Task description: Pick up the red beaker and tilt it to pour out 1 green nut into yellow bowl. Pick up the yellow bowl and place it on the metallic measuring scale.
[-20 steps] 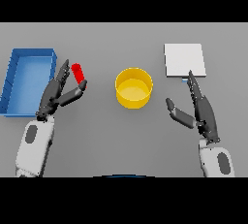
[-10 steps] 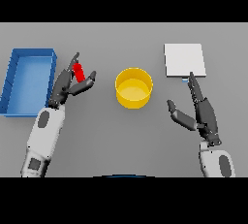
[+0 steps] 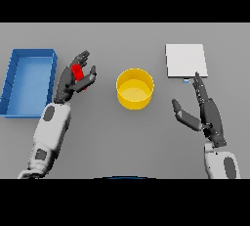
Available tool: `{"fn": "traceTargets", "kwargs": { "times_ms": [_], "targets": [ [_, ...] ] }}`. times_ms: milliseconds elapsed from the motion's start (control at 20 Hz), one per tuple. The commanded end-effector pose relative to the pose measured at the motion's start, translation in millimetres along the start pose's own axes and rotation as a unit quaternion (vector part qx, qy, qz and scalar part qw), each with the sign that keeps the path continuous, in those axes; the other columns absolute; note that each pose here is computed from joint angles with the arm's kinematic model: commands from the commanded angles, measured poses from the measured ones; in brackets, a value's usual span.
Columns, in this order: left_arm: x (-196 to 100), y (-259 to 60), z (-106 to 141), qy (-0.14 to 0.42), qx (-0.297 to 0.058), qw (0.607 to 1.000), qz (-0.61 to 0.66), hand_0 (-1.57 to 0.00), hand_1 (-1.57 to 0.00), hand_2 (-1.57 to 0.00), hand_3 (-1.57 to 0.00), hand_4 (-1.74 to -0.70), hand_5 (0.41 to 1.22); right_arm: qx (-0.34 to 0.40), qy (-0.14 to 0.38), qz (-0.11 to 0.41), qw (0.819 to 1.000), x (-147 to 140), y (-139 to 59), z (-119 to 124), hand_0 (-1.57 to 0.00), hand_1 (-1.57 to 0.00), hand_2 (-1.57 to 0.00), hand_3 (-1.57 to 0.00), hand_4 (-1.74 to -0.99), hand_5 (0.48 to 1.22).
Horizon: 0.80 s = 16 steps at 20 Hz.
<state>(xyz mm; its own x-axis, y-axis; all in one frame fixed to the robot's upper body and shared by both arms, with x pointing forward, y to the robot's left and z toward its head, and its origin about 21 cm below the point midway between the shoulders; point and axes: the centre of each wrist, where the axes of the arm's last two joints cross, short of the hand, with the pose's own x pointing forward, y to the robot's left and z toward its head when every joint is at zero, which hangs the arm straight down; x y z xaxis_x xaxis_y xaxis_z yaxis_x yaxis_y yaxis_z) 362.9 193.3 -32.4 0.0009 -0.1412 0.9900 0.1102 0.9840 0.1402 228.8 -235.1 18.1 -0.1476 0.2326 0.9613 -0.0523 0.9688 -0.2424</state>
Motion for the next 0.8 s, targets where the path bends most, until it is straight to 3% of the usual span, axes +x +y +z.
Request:
{"fn": "traceTargets", "kwargs": {
  "times_ms": [0,100,200,300,450,750],
  "targets": [
    [-2,-2,0,-0.001,0.010,1.000,-0.002,-0.38,-0.41,-0.46,-0.52,-1.41,0.874,0.001,0.000,-0.002,1.000,0,3.6,-1,0.00,0.00,0.00,0.00,-1.236,0.647],
    [1,-6,-5,0.010,0.028,0.999,-0.029,-0.76,-0.78,-0.84,-0.88,-1.52,0.999,0.001,0.007,-0.004,1.000,-3,4.9,2,0.00,0.00,0.00,0.00,-1.239,0.648],
    [2,-9,-7,-0.002,0.022,0.998,-0.056,-1.05,-1.07,-1.11,-1.06,-1.59,1.079,-0.003,0.007,0.000,1.000,-2,3.2,0,0.00,0.00,0.00,0.00,-1.239,0.648],
    [2,-12,-7,-0.006,0.019,0.998,-0.053,-1.24,-1.25,-1.27,-1.15,-1.64,1.130,0.001,0.002,-0.001,1.000,-3,3.6,-1,0.00,0.00,0.00,0.00,-1.242,0.650],
    [2,-12,-7,-0.006,0.012,0.998,-0.056,-1.40,-1.41,-1.42,-1.36,-1.54,1.174,0.003,-0.005,-0.012,1.000,-4,6.6,1,0.00,0.00,0.00,0.00,-1.255,0.644],
    [24,2,-11,-0.051,0.011,0.998,0.024,-1.53,-1.53,-1.53,-1.52,-1.69,1.140,0.000,-0.003,-0.003,1.000,-1,4.5,-1,0.00,0.00,0.00,0.00,-1.236,0.644]
  ]
}}
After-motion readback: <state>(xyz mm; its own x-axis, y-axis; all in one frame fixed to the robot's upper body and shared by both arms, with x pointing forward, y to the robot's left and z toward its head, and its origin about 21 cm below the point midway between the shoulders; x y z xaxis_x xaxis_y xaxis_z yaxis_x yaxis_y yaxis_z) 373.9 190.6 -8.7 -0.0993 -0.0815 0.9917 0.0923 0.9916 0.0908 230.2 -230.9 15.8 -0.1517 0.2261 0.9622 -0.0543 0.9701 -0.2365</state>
